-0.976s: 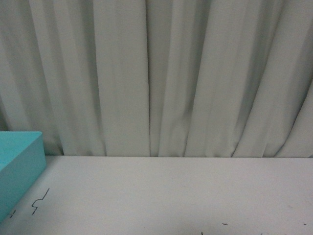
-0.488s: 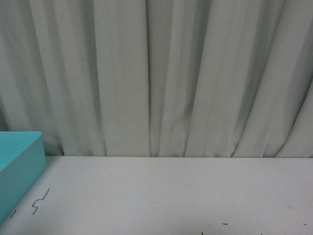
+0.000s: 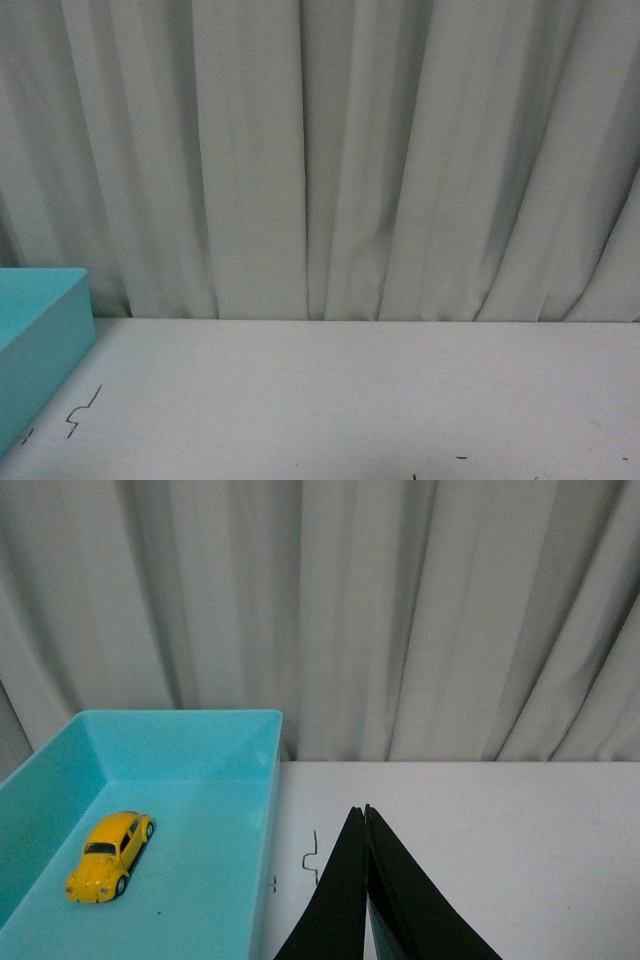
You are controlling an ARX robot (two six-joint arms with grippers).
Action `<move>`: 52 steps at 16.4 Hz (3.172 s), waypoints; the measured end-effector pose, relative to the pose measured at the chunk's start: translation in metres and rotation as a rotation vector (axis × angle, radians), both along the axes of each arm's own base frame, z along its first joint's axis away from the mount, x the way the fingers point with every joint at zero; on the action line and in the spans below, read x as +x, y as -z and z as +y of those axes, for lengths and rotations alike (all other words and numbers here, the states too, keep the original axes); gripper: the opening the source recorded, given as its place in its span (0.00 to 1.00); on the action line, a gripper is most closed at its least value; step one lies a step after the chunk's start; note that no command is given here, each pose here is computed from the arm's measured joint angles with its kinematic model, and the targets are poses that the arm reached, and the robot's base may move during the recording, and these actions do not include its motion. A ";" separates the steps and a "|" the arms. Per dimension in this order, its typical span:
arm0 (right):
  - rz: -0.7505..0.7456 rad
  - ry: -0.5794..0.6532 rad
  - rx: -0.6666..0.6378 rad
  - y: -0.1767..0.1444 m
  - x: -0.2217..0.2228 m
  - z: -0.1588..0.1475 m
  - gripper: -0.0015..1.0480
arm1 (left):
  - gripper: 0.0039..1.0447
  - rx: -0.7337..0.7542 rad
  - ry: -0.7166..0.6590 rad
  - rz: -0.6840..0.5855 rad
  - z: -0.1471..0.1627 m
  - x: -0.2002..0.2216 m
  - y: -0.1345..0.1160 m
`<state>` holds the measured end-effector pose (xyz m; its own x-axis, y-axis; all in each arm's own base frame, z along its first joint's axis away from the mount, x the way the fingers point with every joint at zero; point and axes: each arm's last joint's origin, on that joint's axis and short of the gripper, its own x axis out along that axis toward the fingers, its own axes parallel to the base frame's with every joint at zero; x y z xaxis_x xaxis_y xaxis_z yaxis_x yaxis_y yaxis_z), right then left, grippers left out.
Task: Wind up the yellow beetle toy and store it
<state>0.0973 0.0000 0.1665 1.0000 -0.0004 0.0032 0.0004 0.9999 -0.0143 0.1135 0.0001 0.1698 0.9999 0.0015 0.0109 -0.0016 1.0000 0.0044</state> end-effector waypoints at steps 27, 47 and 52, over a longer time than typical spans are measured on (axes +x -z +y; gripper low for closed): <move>0.001 0.000 0.000 0.000 0.000 0.000 0.94 | 0.94 -0.002 0.001 0.010 0.000 -0.016 0.004; -0.002 0.000 0.000 0.000 0.000 0.000 0.94 | 0.94 -0.001 0.000 0.009 0.000 -0.016 0.003; -0.002 0.000 0.000 0.000 0.000 0.000 0.94 | 0.94 -0.001 0.000 0.009 0.000 -0.016 0.003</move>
<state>0.0972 0.0000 0.1667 1.0000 -0.0004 0.0048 0.0004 0.9999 -0.0143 0.0974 0.0001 0.1663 1.0000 0.0011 0.0021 -0.0012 1.0000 0.0032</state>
